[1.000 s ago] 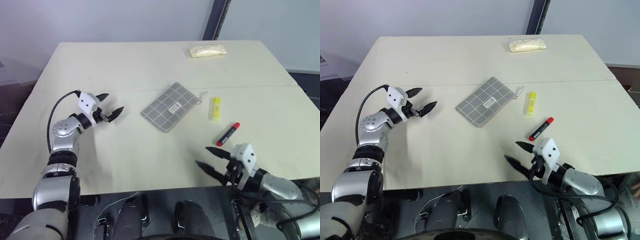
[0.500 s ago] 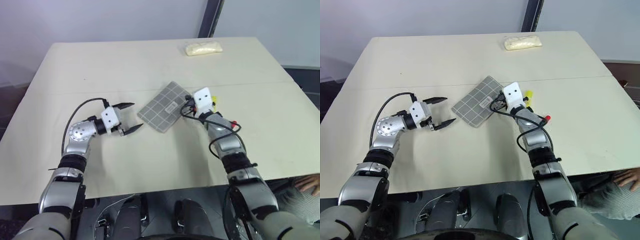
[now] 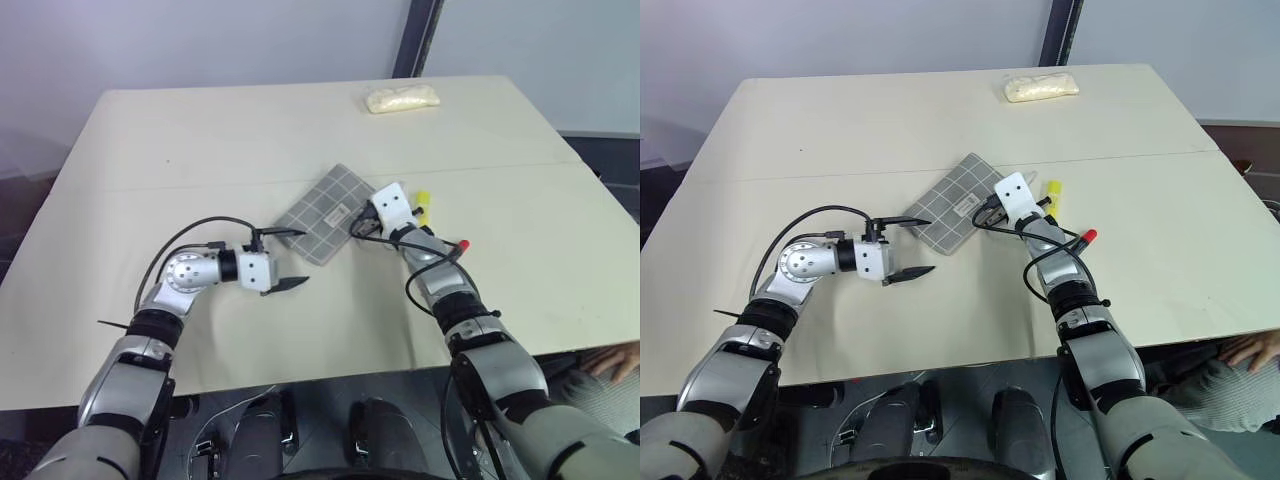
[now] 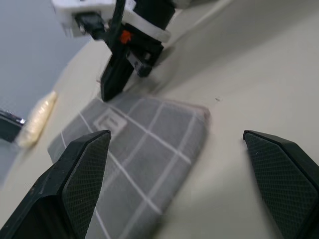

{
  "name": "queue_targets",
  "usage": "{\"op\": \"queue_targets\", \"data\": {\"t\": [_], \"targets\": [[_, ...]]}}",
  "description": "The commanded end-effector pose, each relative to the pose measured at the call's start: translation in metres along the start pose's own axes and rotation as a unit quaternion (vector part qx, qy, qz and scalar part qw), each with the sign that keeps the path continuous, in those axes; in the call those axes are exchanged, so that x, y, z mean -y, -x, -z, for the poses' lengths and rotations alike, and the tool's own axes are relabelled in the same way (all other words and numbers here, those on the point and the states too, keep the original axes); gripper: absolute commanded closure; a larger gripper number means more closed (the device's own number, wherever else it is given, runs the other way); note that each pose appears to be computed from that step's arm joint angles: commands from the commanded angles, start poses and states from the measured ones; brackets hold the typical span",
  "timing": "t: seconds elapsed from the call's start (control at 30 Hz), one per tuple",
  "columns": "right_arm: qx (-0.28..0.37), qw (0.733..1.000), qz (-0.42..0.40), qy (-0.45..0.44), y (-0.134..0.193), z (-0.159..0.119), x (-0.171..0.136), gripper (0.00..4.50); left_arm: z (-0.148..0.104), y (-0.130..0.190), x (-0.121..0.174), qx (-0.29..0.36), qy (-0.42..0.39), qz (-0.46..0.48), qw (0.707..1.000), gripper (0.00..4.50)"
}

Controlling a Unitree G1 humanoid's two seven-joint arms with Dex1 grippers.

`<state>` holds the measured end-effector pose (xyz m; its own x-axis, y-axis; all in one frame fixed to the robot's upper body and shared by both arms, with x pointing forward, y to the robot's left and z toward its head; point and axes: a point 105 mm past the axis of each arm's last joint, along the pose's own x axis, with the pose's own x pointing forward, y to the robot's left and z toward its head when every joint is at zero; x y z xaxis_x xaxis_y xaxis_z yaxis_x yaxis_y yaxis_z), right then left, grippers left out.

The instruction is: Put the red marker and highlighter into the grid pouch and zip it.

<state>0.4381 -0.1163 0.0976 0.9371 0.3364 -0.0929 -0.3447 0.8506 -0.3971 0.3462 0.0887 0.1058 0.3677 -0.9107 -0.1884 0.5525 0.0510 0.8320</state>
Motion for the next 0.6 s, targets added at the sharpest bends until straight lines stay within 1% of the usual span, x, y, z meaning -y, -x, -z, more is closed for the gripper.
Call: {"op": "queue_targets", "data": {"t": [0.03, 0.17, 0.23, 0.27, 0.33, 0.4, 0.53, 0.57, 0.6], "targets": [[0.009, 1.0, -0.014, -0.009, 0.002, -0.003, -0.007, 4.45, 0.007, -0.011, 0.002, -0.032, -0.045, 0.014, 0.998, 0.0], [0.015, 1.0, -0.01, -0.013, 0.003, -0.007, -0.004, 4.45, 0.016, -0.023, 0.003, -0.06, -0.063, 0.028, 0.996, 0.0], [0.017, 1.0, -0.013, -0.009, 0.003, -0.009, -0.006, 4.45, 0.02, -0.028, 0.002, -0.069, -0.043, 0.022, 0.996, 0.0], [0.018, 1.0, -0.015, -0.011, 0.003, -0.009, -0.007, 4.49, 0.02, -0.03, 0.005, -0.068, -0.034, 0.029, 0.997, 0.25], [0.02, 1.0, -0.015, -0.016, 0.004, -0.011, -0.007, 4.5, 0.02, -0.031, 0.008, -0.065, -0.01, 0.03, 0.997, 0.8], [0.021, 1.0, -0.015, -0.016, 0.005, -0.011, -0.007, 4.5, 0.022, -0.03, 0.008, -0.067, 0.008, 0.022, 0.997, 1.73], [0.022, 0.999, -0.016, -0.018, 0.007, -0.011, -0.007, 4.5, 0.027, -0.027, 0.007, -0.074, 0.055, 0.002, 0.996, 3.8], [0.023, 0.999, -0.015, -0.021, 0.007, -0.011, -0.006, 4.5, 0.028, -0.026, 0.01, -0.074, 0.074, 0.007, 0.995, 4.2], [0.023, 0.999, -0.014, -0.022, 0.008, -0.011, -0.006, 4.5, 0.028, -0.025, 0.011, -0.073, 0.083, 0.007, 0.994, 4.38]]}}
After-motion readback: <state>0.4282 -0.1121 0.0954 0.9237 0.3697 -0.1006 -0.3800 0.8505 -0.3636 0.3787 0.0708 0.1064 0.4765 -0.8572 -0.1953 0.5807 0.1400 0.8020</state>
